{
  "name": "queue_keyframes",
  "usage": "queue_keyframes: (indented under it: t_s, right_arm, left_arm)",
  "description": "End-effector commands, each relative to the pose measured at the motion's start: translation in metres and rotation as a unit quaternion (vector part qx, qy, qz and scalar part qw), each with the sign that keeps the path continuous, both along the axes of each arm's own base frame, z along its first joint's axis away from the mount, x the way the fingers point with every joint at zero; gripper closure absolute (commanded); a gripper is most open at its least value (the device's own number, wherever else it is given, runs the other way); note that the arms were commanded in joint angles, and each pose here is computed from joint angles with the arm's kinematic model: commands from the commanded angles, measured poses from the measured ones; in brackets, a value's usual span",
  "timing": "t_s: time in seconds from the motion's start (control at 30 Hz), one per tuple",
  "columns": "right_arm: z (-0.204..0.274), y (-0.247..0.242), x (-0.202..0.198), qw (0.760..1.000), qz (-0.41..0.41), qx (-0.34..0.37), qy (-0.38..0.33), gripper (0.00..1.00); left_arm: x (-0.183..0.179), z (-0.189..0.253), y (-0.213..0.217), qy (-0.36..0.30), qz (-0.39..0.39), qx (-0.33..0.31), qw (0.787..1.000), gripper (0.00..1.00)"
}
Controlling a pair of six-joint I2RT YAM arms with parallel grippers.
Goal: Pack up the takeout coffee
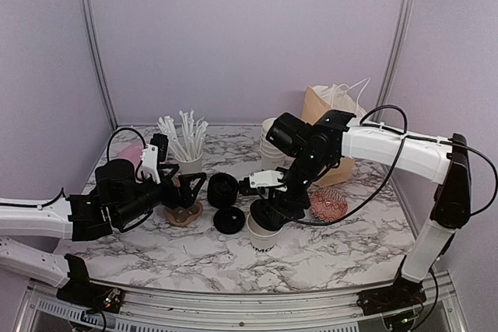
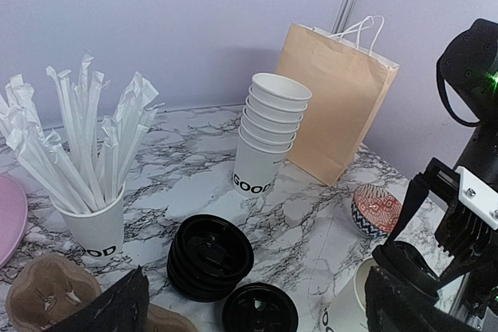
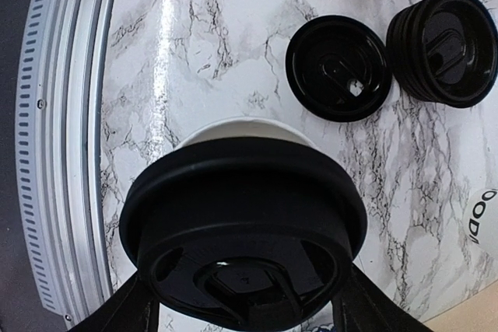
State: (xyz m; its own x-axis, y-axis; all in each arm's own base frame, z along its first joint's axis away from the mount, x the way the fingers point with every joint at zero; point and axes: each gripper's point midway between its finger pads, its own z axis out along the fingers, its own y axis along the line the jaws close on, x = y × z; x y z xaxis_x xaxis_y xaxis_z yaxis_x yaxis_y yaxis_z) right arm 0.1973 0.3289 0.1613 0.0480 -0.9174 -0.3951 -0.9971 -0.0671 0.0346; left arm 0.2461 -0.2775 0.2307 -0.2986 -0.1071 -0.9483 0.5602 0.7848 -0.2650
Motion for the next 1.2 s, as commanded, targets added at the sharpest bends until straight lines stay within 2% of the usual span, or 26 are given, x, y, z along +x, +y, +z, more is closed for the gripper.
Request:
queue_keyframes:
  t_s: [0.0,0.57,0.77,1.17]
  right_arm:
    - [-0.003,0.001,-0.002,1.000,0.010,-0.018,-0.007,0.46]
    - [-0.006,0.005,-0.003,1.000,0.012,-0.027,-0.008,0.46]
    - [0.012,0.010,0.000,1.000,0.011,-0.006,-0.026,0.48]
    - [-0.001,0.002,-0.004,0.999,0.011,-0.028,-0.013,0.48]
  left_arm:
    - [0.001,-0.006,0.002,0.001,0.006,0.013,1.000,0.02]
    - [0.001,-0.011,0.002,0.005,0.006,0.016,1.000,0.02]
    - [0.001,-0.008,0.005,0.002,0.008,0.012,1.000,0.02]
    - [0.001,-0.008,0.004,0.003,0.007,0.012,1.000,0.02]
